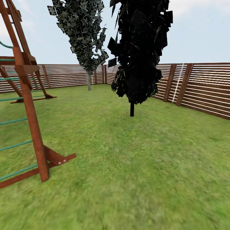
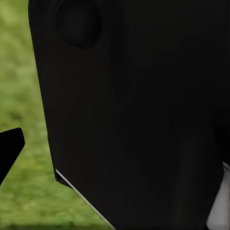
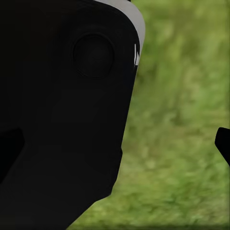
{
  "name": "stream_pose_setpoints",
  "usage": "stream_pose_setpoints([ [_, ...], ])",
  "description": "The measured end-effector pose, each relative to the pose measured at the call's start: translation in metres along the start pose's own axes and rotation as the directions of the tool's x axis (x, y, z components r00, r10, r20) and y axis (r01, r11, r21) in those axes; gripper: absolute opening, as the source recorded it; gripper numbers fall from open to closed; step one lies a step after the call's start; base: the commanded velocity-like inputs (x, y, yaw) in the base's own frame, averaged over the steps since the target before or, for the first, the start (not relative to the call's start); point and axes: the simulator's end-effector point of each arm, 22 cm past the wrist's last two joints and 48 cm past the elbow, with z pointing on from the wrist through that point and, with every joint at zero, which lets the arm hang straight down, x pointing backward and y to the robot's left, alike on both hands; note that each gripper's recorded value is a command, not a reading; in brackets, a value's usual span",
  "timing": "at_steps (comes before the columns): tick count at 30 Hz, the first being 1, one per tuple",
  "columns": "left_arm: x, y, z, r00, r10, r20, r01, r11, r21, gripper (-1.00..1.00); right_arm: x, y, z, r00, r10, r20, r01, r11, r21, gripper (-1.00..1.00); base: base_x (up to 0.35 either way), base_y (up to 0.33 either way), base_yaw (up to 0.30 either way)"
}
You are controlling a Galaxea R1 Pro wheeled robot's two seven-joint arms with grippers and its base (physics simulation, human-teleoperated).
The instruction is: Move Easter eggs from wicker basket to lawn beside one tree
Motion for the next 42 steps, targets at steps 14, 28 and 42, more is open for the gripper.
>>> stream_pose_setpoints([
  [14,0.0000,0.0001,0.0000,1.000,0.000,0.000,0.000,1.000,0.000,1.00,-0.0002,0.0000,0.0000,1.000,0.000,0.000,0.000,1.000,0.000,1.00,0.000,0.000,0.000],
  [28,0.0000,0.0005,0.0000,1.000,0.000,0.000,0.000,1.000,-0.001,1.00,-0.0002,0.0000,0.0000,1.000,0.000,0.000,0.000,1.000,0.000,1.00,0.000,0.000,0.000],
  [42,0.0000,0.0005,0.0000,1.000,0.000,0.000,0.000,1.000,-0.001,1.00,-0.0002,0.0000,0.0000,1.000,0.000,0.000,0.000,1.000,0.000,1.00,0.000,0.000,0.000],
])
